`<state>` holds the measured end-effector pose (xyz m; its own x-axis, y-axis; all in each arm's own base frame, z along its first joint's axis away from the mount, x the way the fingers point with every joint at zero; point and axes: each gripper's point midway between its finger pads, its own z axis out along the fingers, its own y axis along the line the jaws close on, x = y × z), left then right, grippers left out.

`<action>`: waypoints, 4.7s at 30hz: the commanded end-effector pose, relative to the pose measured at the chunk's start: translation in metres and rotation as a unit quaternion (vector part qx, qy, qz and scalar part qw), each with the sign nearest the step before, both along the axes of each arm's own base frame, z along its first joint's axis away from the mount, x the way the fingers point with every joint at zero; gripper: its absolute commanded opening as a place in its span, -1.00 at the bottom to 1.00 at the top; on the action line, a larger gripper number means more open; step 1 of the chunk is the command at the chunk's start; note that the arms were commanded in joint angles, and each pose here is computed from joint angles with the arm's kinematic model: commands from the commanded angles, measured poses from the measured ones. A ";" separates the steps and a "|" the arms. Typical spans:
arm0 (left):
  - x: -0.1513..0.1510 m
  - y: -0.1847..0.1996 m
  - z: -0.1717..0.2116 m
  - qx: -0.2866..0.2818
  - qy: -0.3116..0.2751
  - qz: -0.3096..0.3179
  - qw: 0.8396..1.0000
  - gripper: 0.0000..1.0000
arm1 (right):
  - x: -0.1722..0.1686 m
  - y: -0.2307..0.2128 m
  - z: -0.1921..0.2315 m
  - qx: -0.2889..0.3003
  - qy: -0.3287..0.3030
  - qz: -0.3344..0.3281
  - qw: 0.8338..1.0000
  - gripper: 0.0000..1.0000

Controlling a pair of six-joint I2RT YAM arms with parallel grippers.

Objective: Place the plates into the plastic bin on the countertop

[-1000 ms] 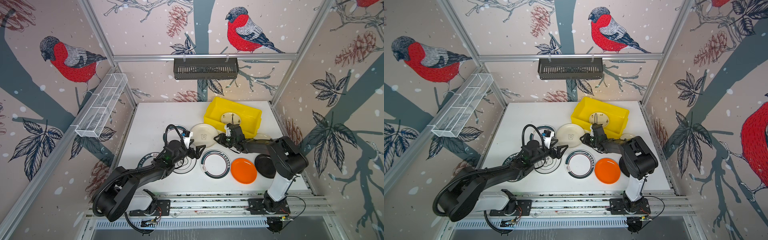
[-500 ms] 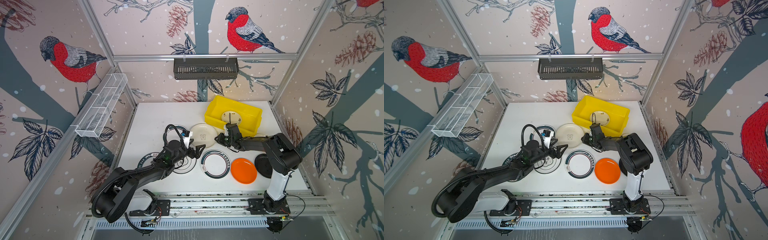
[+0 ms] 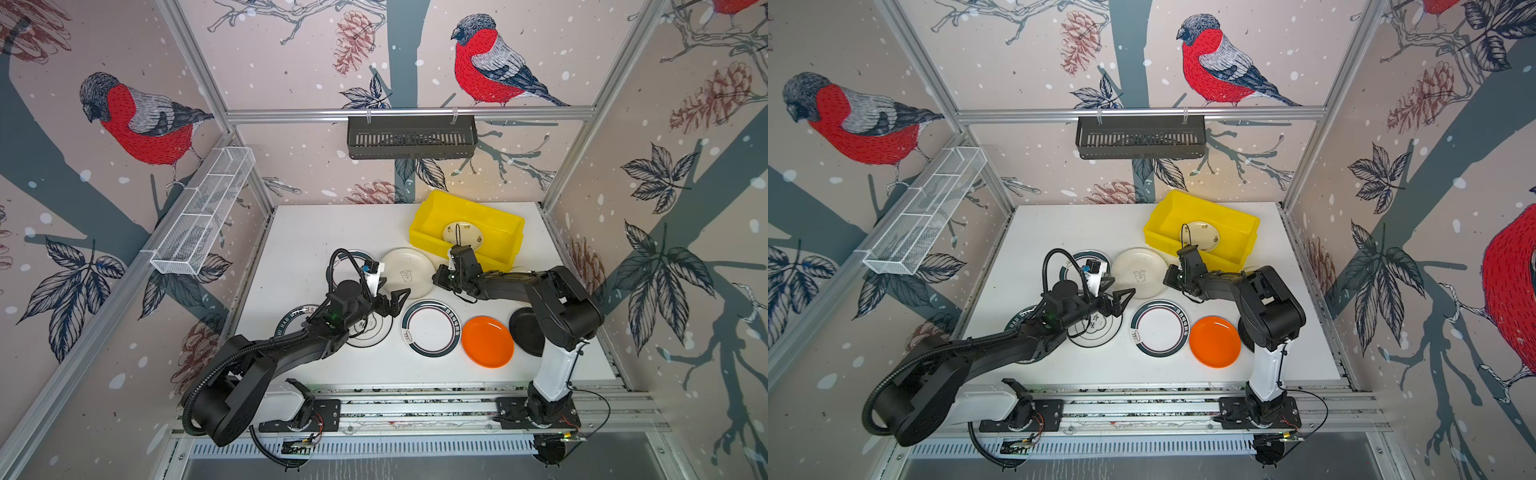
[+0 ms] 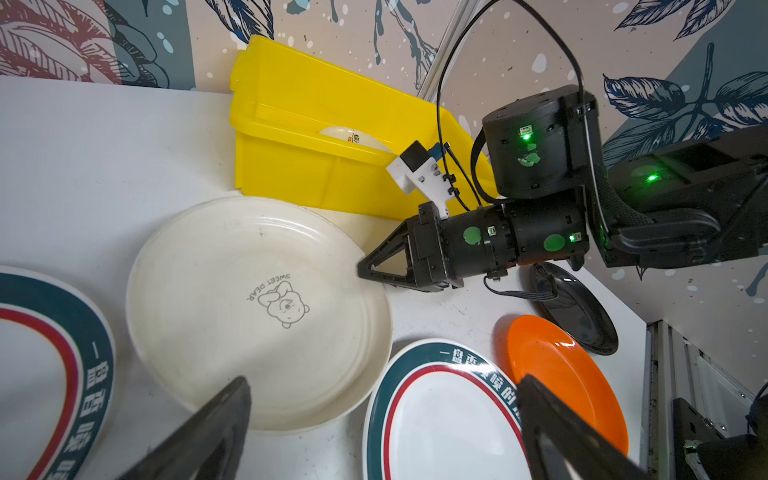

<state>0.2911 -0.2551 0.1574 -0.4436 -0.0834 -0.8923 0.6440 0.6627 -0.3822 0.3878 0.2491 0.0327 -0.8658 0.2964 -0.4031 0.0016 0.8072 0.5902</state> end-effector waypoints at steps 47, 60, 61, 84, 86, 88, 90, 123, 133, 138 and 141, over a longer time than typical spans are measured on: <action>0.006 0.026 0.049 -0.049 -0.062 0.074 0.994 0.97 | 0.085 -0.211 0.178 -0.208 -0.177 -0.239 0.932 -1.00; 0.020 0.022 0.052 -0.051 -0.020 0.094 0.994 0.96 | 0.130 -0.210 0.138 -0.168 -0.139 -0.241 0.946 -1.00; 0.019 0.022 0.053 -0.053 -0.019 0.093 0.994 0.97 | 0.131 -0.209 0.134 -0.167 -0.136 -0.240 0.947 -1.00; 0.028 0.032 0.050 -0.039 0.017 0.137 0.990 0.96 | 0.163 -0.205 0.090 -0.165 -0.104 -0.220 0.956 -1.00; 0.027 0.032 0.049 -0.039 0.019 0.135 0.990 0.96 | 0.165 -0.202 0.083 -0.164 -0.099 -0.213 0.958 -1.00; 0.027 0.032 0.049 -0.039 0.020 0.134 0.990 0.96 | 0.167 -0.198 0.075 -0.168 -0.091 -0.203 0.960 -1.00; 0.026 0.032 0.047 -0.040 0.022 0.134 0.990 0.96 | 0.169 -0.198 0.067 -0.175 -0.084 -0.203 0.960 -1.00; 0.018 0.055 0.050 -0.017 -0.011 0.166 0.986 0.96 | 0.151 -0.175 0.123 -0.268 -0.139 -0.188 0.935 0.85; 0.035 0.070 0.052 0.047 0.052 0.232 0.970 0.95 | 0.092 -0.153 0.228 -0.267 -0.209 -0.155 0.928 0.99; 0.034 0.079 0.020 0.071 0.057 0.248 0.964 0.95 | 0.044 -0.151 0.230 -0.227 -0.249 -0.135 0.932 0.99; 0.028 0.083 0.017 0.051 0.070 0.257 0.963 0.95 | 0.015 -0.150 0.242 -0.194 -0.284 -0.133 0.929 0.99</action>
<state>0.3189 -0.1801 0.1712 -0.5019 -0.1871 -0.8444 0.2126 0.9197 -0.3302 0.4115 0.0914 0.2518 -0.4878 0.1747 -0.8553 0.0739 0.9845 0.1590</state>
